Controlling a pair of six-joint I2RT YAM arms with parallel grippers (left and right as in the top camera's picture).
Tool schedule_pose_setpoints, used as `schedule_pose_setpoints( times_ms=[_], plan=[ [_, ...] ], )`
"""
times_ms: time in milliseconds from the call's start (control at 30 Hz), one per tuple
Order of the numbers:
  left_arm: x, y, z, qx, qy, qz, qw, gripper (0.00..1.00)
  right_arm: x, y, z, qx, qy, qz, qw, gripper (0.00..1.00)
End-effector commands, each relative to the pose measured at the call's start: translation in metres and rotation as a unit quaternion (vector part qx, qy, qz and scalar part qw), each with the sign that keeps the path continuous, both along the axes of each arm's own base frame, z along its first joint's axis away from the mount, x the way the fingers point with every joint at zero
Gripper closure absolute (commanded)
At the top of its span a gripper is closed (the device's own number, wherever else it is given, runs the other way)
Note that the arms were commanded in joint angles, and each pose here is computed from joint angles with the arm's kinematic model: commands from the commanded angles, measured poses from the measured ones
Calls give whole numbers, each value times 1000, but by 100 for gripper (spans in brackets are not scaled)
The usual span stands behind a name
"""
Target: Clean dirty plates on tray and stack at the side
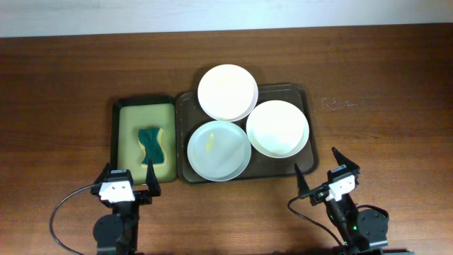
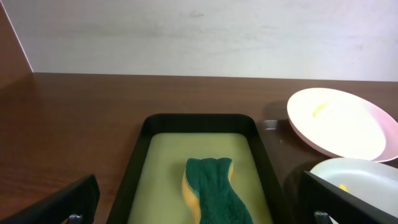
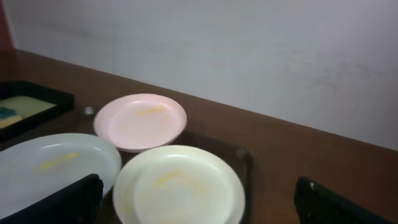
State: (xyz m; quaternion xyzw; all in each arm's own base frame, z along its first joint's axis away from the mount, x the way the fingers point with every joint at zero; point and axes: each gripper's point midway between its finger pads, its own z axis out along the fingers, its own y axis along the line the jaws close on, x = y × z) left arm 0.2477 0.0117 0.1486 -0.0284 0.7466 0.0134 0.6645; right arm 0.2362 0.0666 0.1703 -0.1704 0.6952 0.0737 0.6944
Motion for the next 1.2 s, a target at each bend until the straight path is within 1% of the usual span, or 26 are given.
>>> schedule_pose_setpoints(
  times_ms=[0, 33, 100, 167, 200, 233, 300, 400, 500, 533, 567, 600, 667, 733, 767, 800, 833, 867, 900, 967, 1000, 1033, 1067, 1100, 1133, 1167],
  plan=[
    [0, -16, -2, 2, 4, -48, 999, 1, -10, 22, -4, 39, 22, 69, 997, 2],
    [0, -22, 0, -2, -1, -64, 998, 1, -10, 22, -4, 76, 41, 67, 994, 2],
    [1, -29, 19, 0, -40, -85, 996, 1, -14, 22, 13, 87, 38, 70, 993, 2],
    [-6, -53, 52, 2, -82, -154, 985, 1, -26, 18, 72, 88, 26, 62, 994, 2],
    [-8, -52, 60, 2, -81, -152, 985, 1, -26, 15, 83, 87, 42, 53, 994, 2],
    [-13, -51, 75, 2, -81, -148, 986, 1, -23, 13, 99, 79, 76, 43, 993, 2],
    [-28, -49, 124, 3, -79, -141, 987, 1, -2, 15, 119, 69, 206, 30, 976, 2],
    [-35, -46, 172, 25, -2, -137, 990, 1, 31, 23, 119, 57, 440, 20, 896, 2],
    [-22, -46, 174, 42, 200, -156, 966, 1, 52, 59, 111, 105, 585, 92, 799, 2],
    [-8, -46, 160, 21, 302, -161, 939, 1, 64, 67, 89, 119, 634, 98, 758, 6],
    [4, -52, 141, -1, 369, -178, 912, 1, 67, 69, 68, 106, 663, 87, 736, 23],
    [13, -60, 127, -22, 400, -200, 894, 1, 66, 75, 57, 86, 674, 85, 729, 33],
    [29, -60, 97, -42, 455, -197, 868, 0, 61, 86, 39, 35, 689, 66, 721, 62],
    [44, -53, 63, -78, 517, -148, 840, 93, 57, 86, 13, -22, 696, -42, 717, 66],
    [47, -46, 48, -80, 542, -122, 827, 100, 54, 95, 1, -37, 693, -59, 718, 64],
    [50, -35, 23, -72, 584, -89, 804, 99, 49, 112, -17, -51, 686, -60, 723, 51],
    [52, -30, 8, -66, 607, -77, 788, 72, 46, 125, -35, -57, 681, -56, 728, 26],
    [53, -31, -3, -68, 622, -76, 776, 58, 45, 132, -51, -54, 677, -52, 733, 21],
    [58, -32, -14, -74, 632, -80, 767, 1, 46, 137, -72, -44, 671, -55, 738, 21],
    [68, -52, -23, -117, 629, -120, 759, 1, 59, 135, -99, -11, 649, -88, 756, 37],
    [72, -54, -28, -122, 631, -124, 756, 1, 62, 134, -106, -2, 641, -96, 762, 41],
    [72, -52, -31, -117, 633, -119, 756, 7, 65, 134, -109, -3, 639, -99, 763, 42],
    [72, -45, -33, -102, 636, -104, 758, 38, 70, 137, -115, -1, 637, -98, 765, 48],
    [72, -40, -34, -99, 638, -88, 758, 46, 73, 139, -120, -1, 636, -98, 765, 53],
    [72, -34, -35, -99, 641, -62, 759, 50, 77, 139, -129, -4, 635, -103, 766, 67],
    [72, -28, -36, -97, 642, -39, 760, 57, 79, 137, -137, -10, 635, -110, 765, 74]
  ],
)
